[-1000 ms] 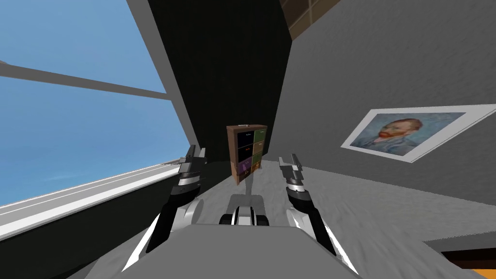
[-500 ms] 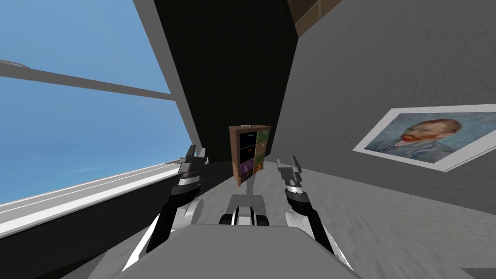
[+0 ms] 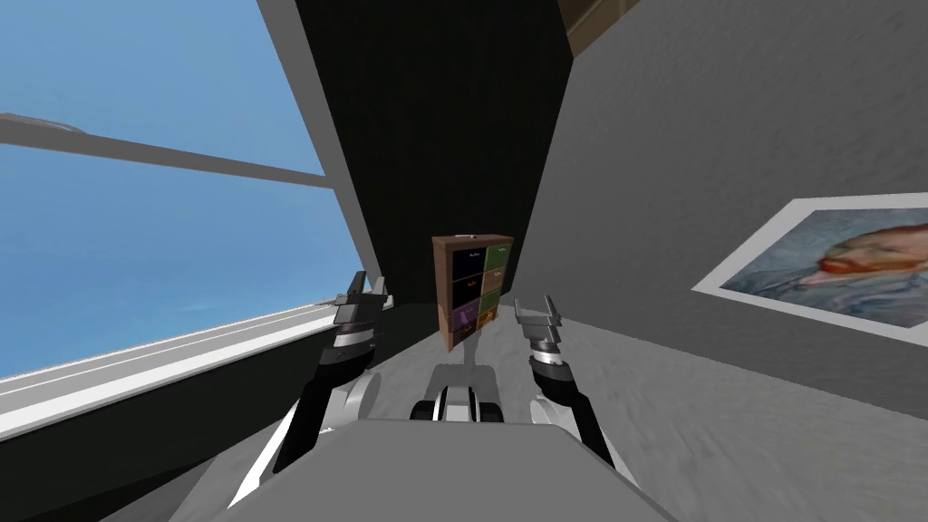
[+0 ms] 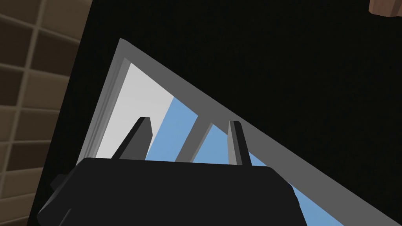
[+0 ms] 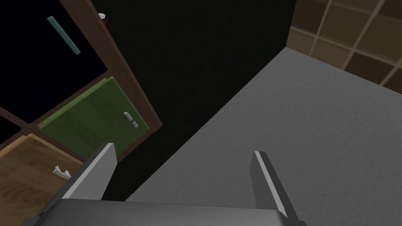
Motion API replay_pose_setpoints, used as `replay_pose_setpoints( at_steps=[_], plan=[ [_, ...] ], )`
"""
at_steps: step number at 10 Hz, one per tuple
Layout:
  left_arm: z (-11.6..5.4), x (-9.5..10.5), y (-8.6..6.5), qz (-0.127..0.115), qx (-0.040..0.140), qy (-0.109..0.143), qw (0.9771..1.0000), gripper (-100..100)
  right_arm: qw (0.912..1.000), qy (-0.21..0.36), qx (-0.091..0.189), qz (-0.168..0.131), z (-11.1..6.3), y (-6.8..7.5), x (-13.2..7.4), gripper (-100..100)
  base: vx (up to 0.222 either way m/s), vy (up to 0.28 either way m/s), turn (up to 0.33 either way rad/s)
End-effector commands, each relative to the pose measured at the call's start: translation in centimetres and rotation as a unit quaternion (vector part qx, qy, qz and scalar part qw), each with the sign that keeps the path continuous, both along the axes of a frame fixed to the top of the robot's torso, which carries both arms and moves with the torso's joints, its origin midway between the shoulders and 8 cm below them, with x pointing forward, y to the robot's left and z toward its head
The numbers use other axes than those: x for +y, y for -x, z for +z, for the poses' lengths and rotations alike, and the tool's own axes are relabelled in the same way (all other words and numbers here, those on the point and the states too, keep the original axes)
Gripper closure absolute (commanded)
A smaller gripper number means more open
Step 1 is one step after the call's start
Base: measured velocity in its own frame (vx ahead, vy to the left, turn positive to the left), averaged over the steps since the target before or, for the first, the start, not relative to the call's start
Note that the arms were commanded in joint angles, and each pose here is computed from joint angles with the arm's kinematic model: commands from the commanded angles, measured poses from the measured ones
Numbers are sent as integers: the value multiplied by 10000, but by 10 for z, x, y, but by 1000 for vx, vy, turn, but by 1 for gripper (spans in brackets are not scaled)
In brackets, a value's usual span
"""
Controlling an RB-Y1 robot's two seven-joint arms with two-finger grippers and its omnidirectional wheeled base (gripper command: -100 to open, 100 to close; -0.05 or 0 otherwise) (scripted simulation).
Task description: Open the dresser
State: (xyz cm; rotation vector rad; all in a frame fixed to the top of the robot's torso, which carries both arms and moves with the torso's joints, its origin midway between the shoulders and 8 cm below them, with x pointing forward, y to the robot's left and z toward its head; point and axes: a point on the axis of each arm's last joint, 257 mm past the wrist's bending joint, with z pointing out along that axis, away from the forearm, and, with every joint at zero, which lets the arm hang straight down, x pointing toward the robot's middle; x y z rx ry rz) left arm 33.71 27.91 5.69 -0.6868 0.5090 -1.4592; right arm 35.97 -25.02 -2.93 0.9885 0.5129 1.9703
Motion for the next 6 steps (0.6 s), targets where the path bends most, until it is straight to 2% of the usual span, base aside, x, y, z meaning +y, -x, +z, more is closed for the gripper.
replay_pose_setpoints(
  at_steps=[1, 2, 5, 6],
  plan=[
    [0, 0, 0, 0, 0, 0, 10000, 0, 9982, -527, 39, 297, -9, 0, 1, -100, 63, -2, 70],
    [0, 0, 0, 0, 0, 0, 10000, 0, 9948, -900, 75, 475, -16, 0, 2, -100, 78, -3, 132],
    [0, 0, 0, 0, 0, 0, 10000, 0, 9863, -1454, 101, 775, -25, -1, 3, -100, 71, -10, 98],
    [0, 0, 0, 0, 0, 0, 10000, 0, 9786, -1829, 134, 934, -33, -2, 5, -100, 66, -22, 173]
  ],
)
